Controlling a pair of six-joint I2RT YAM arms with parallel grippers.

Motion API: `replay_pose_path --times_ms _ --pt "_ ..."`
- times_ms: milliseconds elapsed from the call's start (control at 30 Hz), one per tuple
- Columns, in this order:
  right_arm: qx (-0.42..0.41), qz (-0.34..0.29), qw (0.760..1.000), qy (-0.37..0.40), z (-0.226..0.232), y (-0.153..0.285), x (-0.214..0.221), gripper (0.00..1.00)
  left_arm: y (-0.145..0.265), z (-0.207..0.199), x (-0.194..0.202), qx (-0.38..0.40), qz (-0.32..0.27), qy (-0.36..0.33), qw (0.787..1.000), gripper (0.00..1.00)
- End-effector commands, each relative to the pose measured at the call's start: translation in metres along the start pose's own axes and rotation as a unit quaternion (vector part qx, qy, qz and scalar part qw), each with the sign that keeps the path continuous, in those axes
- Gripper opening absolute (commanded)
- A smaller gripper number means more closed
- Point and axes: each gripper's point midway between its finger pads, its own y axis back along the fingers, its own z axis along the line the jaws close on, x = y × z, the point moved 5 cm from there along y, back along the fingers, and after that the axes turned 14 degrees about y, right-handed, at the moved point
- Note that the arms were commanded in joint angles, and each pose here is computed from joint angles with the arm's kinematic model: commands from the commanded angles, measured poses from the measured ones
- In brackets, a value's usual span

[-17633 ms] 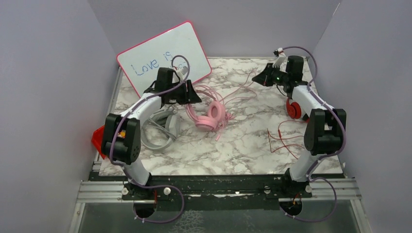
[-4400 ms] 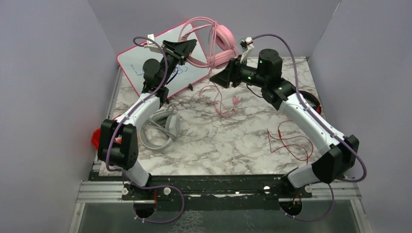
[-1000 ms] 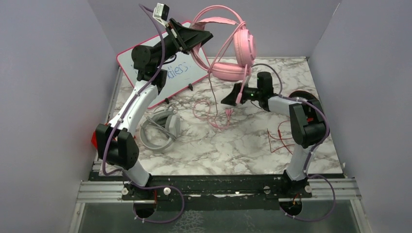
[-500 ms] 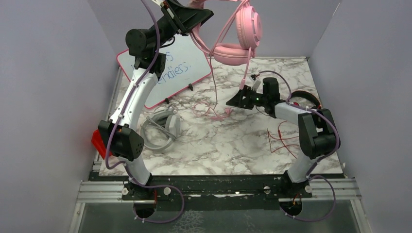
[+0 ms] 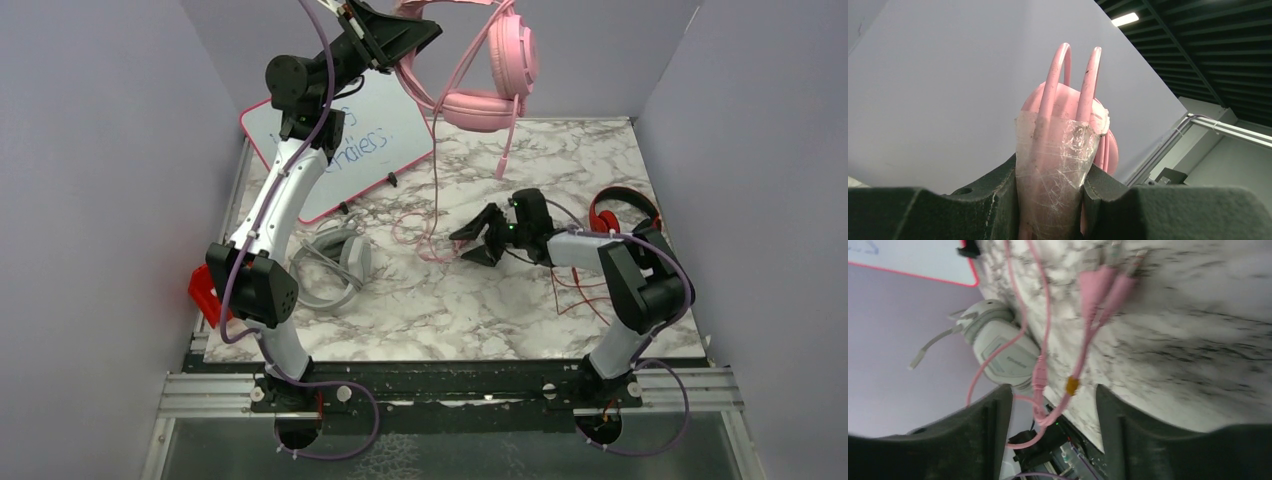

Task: Wrap the headphones
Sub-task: Wrap the headphones cable around the headphones.

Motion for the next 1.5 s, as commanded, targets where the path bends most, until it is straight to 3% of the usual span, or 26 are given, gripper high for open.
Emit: replay_pose_path --times_ms 0,100,267,467,567,600,700,767,867,967,1033,1267,1367,1467 --pt "0.029 -0.036 0.995 -0.084 -0.019 -0.01 -0.005 0.54 -0.004 -0.039 -0.001 0.044 -0.026 -0.025 0.998 0.0" --pt "0.05 -0.022 0.994 -0.097 -0.03 -0.005 0.011 0.52 -0.004 -0.041 0.0 0.043 -0.026 -0.025 0.998 0.0" --pt "0.06 -0.032 0.993 -0.092 -0.036 0.0 0.019 0.71 -0.002 -0.041 0.001 0.042 -0.027 -0.028 0.998 0.0" --pt "0.024 -0.024 0.994 -0.106 -0.017 -0.021 0.016 0.71 -0.002 -0.044 0.002 0.043 -0.027 -0.029 0.998 0.0" --pt "0.004 -0.022 0.992 -0.125 -0.012 -0.028 0.02 0.59 -0.002 -0.048 0.003 0.046 -0.028 -0.032 0.998 0.0" --pt "-0.002 -0.021 0.991 -0.132 -0.013 -0.028 0.022 0.51 -0.001 -0.049 0.003 0.046 -0.029 -0.034 0.998 0.0" --pt "-0.016 -0.044 0.991 -0.126 -0.013 -0.013 0.016 0.13 0.003 -0.047 -0.001 0.041 -0.042 -0.041 0.997 0.0" --pt "-0.017 -0.066 0.995 -0.079 -0.012 0.008 0.004 0.01 0.01 -0.046 -0.01 0.034 -0.057 -0.048 0.997 0.0" --pt "0.021 -0.142 0.989 0.042 -0.018 0.059 -0.042 0.01 0.029 -0.053 -0.031 0.018 -0.099 -0.08 0.992 0.0" --pt "0.123 -0.213 0.952 0.181 -0.024 0.111 -0.082 0.01 0.05 -0.065 -0.052 -0.002 -0.141 -0.117 0.983 0.0" --pt "0.175 -0.24 0.929 0.222 -0.027 0.134 -0.092 0.01 0.065 -0.073 -0.066 -0.009 -0.164 -0.129 0.978 0.0" --pt "0.212 -0.316 0.904 0.195 -0.041 0.188 -0.122 0.01 0.114 -0.112 -0.111 -0.024 -0.22 -0.175 0.959 0.0" --pt "0.144 -0.35 0.911 0.164 -0.05 0.214 -0.128 0.01 0.136 -0.125 -0.125 -0.026 -0.241 -0.184 0.953 0.0" --pt "0.084 -0.339 0.925 0.151 -0.064 0.223 -0.126 0.01 0.149 -0.129 -0.132 -0.029 -0.252 -0.188 0.949 0.0"
